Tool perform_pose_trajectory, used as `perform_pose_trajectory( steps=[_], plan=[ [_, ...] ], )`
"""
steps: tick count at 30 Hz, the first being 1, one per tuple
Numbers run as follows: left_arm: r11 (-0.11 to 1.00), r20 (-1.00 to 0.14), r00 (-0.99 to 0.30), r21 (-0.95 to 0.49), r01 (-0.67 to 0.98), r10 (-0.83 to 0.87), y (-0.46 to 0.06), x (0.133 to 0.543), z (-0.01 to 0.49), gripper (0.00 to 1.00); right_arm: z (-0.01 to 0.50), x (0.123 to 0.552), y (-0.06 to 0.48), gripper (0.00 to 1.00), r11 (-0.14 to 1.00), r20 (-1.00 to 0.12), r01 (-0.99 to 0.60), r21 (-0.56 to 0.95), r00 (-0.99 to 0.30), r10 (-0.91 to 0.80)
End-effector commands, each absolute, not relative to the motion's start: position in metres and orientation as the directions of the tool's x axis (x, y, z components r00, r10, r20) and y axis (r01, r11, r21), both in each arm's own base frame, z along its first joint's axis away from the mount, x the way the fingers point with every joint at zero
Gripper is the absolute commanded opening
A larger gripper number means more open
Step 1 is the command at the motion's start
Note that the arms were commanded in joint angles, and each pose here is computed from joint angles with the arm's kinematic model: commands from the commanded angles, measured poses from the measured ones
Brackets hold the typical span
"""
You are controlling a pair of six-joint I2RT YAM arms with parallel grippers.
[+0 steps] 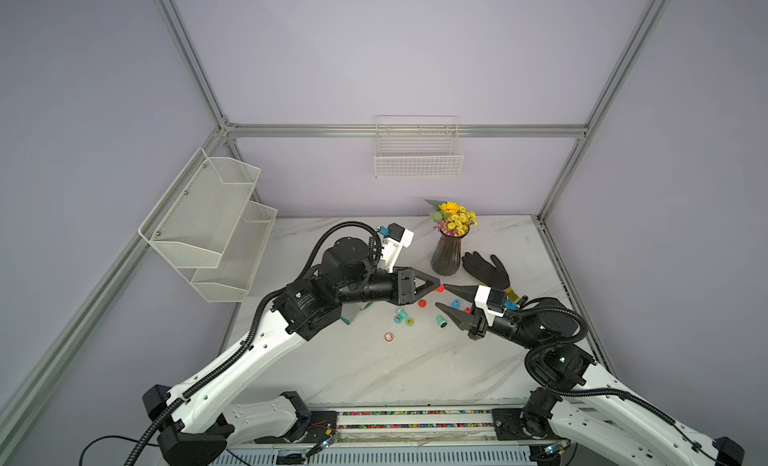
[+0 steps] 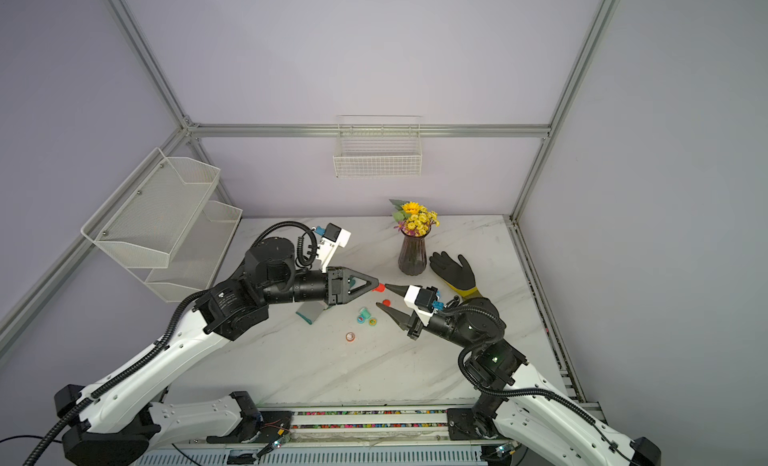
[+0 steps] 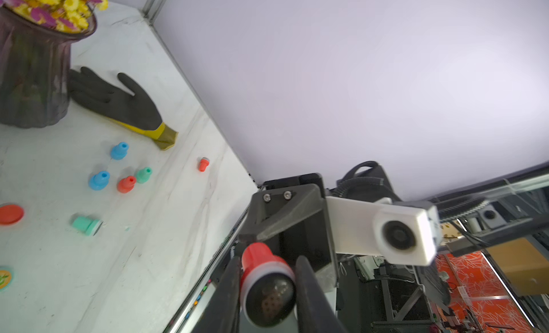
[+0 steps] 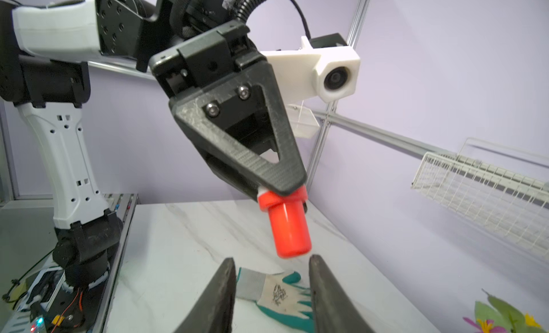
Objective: Close the stamp cap
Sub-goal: Pick up the stamp from the center of the board.
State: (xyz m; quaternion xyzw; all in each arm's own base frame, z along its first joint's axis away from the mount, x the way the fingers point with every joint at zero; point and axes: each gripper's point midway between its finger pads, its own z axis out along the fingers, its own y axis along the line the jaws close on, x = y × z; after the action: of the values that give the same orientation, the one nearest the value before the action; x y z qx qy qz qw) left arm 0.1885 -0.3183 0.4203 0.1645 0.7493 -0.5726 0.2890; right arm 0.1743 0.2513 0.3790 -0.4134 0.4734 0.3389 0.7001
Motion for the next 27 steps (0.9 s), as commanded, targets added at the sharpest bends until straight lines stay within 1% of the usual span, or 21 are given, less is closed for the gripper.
perform_pose_trajectory(
  steps=[1, 6, 10, 17, 20, 22, 25, 27],
  plan=[
    [0.106, -0.656, -0.743, -0.755, 0.647, -0.136, -0.315, 0.169, 0.478, 0.14, 0.426, 0.154, 0.248, 0.45, 0.395, -0.868, -0.873, -0.285, 0.411, 0.280],
    [-0.024, -0.666, -0.729, -0.736, 0.677, -0.157, -0.309, 0.151, 0.511, 0.14, 0.465, 0.144, 0.248, 0.44, 0.365, -0.779, -0.878, -0.310, 0.455, 0.432],
    [-0.064, -0.677, -0.721, -0.721, 0.690, -0.147, -0.308, 0.143, 0.520, 0.14, 0.484, 0.144, 0.248, 0.43, 0.362, -0.737, -0.878, -0.312, 0.465, 0.491],
    [-0.061, -0.684, -0.714, -0.715, 0.697, -0.148, -0.307, 0.142, 0.519, 0.13, 0.495, 0.138, 0.251, 0.41, 0.332, -0.705, -0.877, -0.348, 0.478, 0.524],
    [-0.028, -0.687, -0.711, -0.716, 0.698, -0.151, -0.306, 0.146, 0.514, 0.13, 0.493, 0.134, 0.254, 0.38, 0.311, -0.710, -0.875, -0.370, 0.482, 0.513],
    [-0.031, -0.687, -0.711, -0.715, 0.698, -0.151, -0.306, 0.146, 0.515, 0.13, 0.492, 0.132, 0.253, 0.36, 0.305, -0.712, -0.875, -0.376, 0.483, 0.510],
    [-0.033, -0.687, -0.710, -0.714, 0.699, -0.154, -0.306, 0.146, 0.515, 0.13, 0.492, 0.131, 0.253, 0.29, 0.305, -0.714, -0.871, -0.386, 0.491, 0.500],
    [-0.033, -0.686, -0.712, -0.716, 0.697, -0.152, -0.307, 0.146, 0.515, 0.13, 0.492, 0.131, 0.254, 0.28, 0.302, -0.720, -0.869, -0.391, 0.493, 0.488]
  ],
)
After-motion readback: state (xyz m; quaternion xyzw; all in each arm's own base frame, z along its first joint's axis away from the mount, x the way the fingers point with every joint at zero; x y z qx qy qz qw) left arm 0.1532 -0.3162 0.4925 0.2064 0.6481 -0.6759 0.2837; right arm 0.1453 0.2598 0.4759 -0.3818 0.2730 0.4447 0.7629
